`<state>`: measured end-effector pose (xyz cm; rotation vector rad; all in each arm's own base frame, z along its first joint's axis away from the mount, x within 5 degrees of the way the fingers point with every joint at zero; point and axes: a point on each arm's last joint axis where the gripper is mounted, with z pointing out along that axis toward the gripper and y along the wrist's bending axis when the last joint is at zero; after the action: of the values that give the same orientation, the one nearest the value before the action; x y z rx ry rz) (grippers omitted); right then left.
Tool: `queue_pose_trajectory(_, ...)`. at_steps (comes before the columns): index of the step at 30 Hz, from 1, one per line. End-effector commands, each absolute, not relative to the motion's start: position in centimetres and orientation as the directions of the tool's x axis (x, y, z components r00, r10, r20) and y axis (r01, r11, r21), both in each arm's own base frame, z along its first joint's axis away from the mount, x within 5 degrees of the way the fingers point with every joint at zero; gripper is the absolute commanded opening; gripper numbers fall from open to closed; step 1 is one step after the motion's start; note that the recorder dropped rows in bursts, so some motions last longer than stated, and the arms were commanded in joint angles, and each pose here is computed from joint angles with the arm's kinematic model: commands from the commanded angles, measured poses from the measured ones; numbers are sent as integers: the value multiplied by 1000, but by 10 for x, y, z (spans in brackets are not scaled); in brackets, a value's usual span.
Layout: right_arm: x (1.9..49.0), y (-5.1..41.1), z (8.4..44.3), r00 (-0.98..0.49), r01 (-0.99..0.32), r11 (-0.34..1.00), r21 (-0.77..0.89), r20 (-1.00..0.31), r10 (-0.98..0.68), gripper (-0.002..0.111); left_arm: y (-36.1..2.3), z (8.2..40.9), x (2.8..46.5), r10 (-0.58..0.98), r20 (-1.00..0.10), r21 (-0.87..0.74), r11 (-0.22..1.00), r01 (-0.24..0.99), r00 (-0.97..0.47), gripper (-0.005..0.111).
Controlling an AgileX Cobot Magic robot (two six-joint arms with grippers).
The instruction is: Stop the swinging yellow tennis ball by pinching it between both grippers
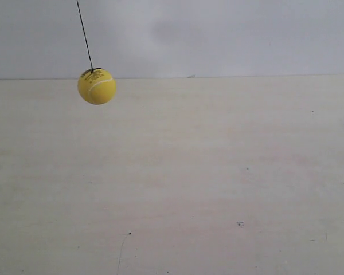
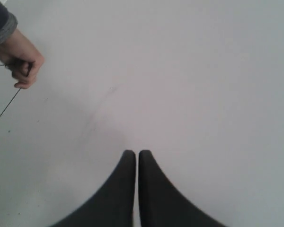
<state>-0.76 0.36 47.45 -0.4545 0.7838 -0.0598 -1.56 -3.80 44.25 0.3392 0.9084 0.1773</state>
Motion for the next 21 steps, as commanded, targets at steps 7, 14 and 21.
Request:
queue_pose_trajectory(7,-14,-4,405,661,-119,922,-367,-723,-203,0,-33,392,-28,230,-758,262,964,-38,610,5)
queue_pose_trajectory(14,-13,0,371,644,-183,909,-375,-745,-177,0,-35,359,-3,153,-841,231,969,90,519,5)
queue_pose_trajectory(21,-14,14,362,643,-323,847,-423,-754,-131,0,-31,327,16,119,-897,190,973,129,426,5)
